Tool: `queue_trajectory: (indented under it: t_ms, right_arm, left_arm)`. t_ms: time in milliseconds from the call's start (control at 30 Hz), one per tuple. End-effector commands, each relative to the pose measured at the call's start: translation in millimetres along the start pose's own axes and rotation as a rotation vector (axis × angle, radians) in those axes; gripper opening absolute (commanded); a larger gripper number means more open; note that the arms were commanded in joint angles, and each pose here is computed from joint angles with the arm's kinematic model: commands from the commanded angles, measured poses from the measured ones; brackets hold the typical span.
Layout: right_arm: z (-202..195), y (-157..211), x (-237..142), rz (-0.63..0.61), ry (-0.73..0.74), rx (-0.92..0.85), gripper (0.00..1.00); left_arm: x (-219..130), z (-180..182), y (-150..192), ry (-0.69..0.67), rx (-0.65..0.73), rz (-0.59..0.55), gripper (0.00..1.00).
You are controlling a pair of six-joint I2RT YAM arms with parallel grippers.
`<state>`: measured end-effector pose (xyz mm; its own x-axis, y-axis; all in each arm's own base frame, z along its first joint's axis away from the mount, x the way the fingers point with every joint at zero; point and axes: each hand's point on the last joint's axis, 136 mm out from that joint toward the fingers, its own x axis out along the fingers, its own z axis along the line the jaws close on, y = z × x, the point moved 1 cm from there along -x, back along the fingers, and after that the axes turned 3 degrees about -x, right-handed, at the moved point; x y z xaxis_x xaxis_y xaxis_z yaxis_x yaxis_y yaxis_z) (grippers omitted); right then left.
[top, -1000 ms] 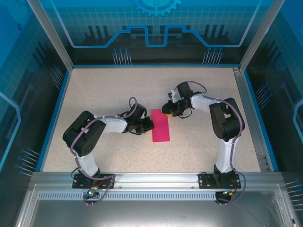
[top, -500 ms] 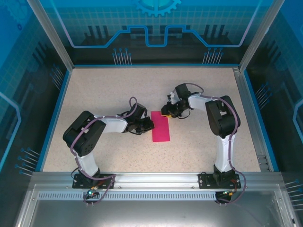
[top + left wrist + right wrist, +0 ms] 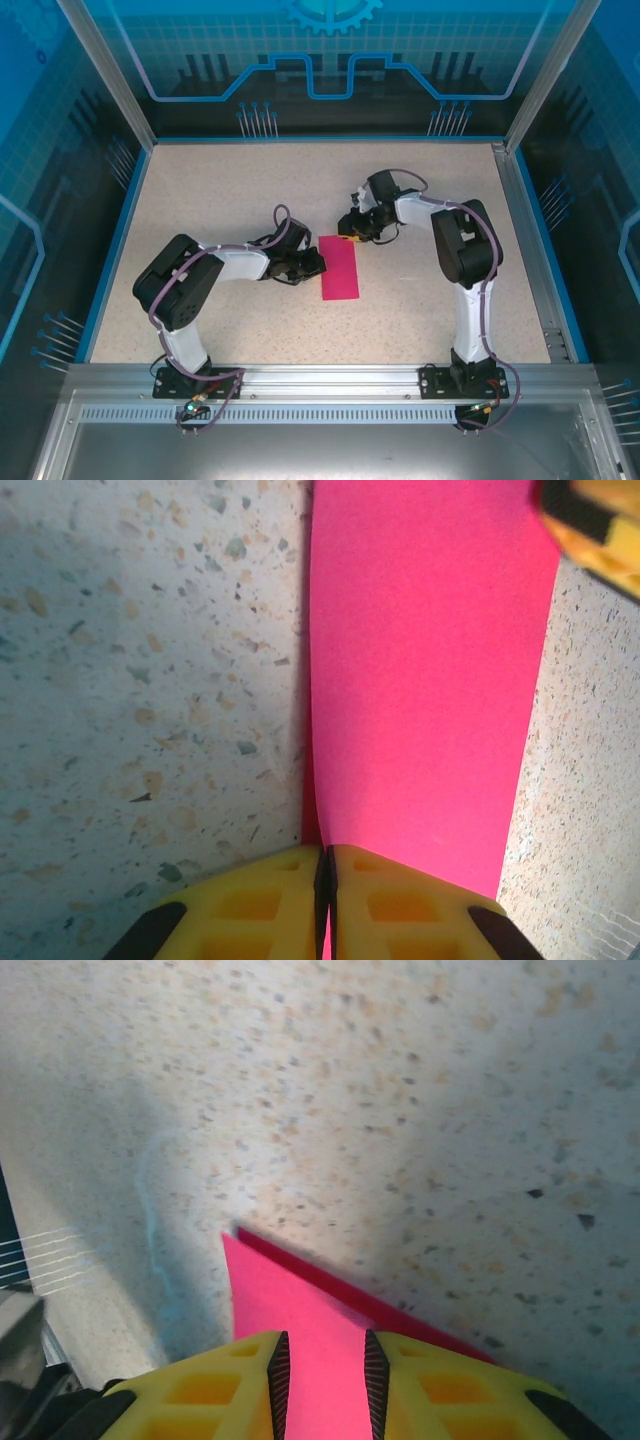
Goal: Fold a paper plane with a square sheet of paper (pick it up from the middle)
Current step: First fold in half a square sheet of paper at the center of the table.
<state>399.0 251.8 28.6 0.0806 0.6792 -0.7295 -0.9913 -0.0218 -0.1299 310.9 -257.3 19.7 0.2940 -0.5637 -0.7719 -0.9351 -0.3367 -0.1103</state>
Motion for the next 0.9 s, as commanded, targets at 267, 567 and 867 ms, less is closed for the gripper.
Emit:
queue_trajectory:
  t_ms: [267, 567, 867]
  right_arm:
    - [12, -16, -18, -0.017, -0.080, 0.050, 0.30]
    - [6, -11, -10, 0.019, -0.034, 0.044, 0.30]
    - [-25, 6, 15, 0.085, 0.064, 0.095, 0.30]
  left_arm:
    - [7, 39, 27, -0.148, -0.016, 0.091, 0.14]
    - [7, 37, 26, -0.144, -0.014, 0.088, 0.14]
    - [6, 37, 26, -0.144, -0.015, 0.089, 0.14]
